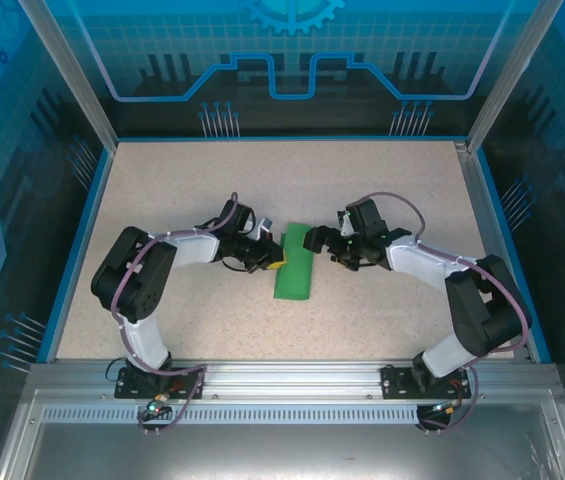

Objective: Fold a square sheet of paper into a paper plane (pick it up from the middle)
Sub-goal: Hold the square sheet of paper at the center of the table.

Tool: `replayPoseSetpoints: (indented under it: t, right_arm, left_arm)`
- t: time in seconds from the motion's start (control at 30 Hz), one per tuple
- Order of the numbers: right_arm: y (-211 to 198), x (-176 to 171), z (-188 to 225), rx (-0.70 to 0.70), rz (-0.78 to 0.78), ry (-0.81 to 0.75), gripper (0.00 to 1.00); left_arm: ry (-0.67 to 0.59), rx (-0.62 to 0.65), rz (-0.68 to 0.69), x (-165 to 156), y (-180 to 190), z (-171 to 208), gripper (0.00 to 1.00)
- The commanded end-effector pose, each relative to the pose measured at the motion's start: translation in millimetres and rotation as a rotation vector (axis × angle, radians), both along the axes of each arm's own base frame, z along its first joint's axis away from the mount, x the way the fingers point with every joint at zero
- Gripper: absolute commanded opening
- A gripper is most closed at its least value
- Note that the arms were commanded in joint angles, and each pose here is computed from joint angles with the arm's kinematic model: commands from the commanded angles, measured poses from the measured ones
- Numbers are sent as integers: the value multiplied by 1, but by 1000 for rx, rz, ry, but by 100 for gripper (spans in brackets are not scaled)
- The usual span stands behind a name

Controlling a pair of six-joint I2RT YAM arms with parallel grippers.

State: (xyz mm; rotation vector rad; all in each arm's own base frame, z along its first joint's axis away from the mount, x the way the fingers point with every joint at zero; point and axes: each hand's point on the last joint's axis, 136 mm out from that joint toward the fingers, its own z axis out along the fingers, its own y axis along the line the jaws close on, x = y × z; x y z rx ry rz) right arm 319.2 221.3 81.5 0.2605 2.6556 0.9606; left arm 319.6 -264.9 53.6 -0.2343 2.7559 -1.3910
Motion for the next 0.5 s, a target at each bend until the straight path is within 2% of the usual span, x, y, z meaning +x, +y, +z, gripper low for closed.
replayPoseSetpoints:
  t: [0.0, 0.1, 0.23, 0.47]
  right_arm:
    - [-3, 0, -9, 17, 33, 40, 87]
    - [5, -4, -13, 11, 40, 0, 80]
    - [15, -9, -18, 54, 74, 27, 66]
    - [32, -11, -26, 117, 112, 62, 51]
  left_arm:
    - [-16, 13, -14, 3, -2, 0, 3]
    - [-7, 20, -14, 3, -2, -2, 3]
    - [-8, 20, -14, 3, -1, -1, 4]
    - [-5, 26, -15, 3, -1, -2, 4]
